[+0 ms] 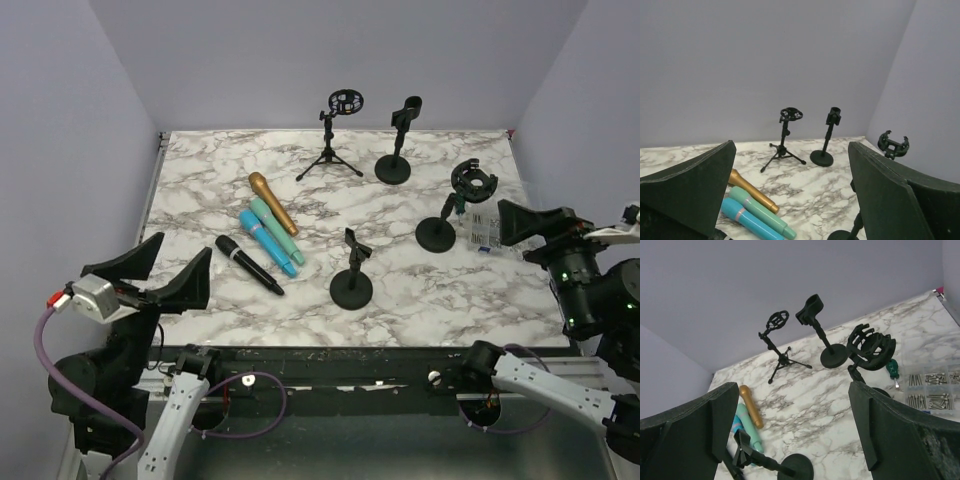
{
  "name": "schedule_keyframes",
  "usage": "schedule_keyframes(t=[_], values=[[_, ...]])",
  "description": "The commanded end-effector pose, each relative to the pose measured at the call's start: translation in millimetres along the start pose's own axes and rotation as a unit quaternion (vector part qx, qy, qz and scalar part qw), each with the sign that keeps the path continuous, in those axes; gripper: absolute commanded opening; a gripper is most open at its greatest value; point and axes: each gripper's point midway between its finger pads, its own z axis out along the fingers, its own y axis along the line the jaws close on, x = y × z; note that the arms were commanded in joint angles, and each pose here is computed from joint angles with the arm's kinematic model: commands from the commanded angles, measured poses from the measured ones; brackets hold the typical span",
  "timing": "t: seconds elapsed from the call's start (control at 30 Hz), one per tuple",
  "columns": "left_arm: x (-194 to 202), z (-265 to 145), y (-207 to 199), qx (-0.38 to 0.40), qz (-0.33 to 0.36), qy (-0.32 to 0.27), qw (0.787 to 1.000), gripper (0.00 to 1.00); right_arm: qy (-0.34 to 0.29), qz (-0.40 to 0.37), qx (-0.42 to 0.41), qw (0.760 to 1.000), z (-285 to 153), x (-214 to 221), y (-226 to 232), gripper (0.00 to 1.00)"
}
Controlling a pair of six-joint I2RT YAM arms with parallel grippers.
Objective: Remove the microphone from the stand
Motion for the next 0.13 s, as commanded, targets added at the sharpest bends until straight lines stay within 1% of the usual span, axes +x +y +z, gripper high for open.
schedule_keyframes(t=[0.0, 0.03, 0.1], values=[[-11.4, -14.1, 21.0, -0.066, 0.025, -0.013, 0.997, 0.98, -0.032, -0.008, 0.002, 0.999, -10.1, -14.5, -17.2, 1.00], [-13.0, -15.1, 20.4, -0.065, 0.025, -0.017, 0.997, 0.98, -0.047, -0.017, 0.010, 0.999, -9.6, -16.3, -22.3, 1.00], [-14.4, -14.8, 17.7, -0.058, 0.023, -0.021, 0.998, 0.99, -0.040, -0.023, 0.048, 0.998, -8.1, -11.5, -33.6, 1.00]])
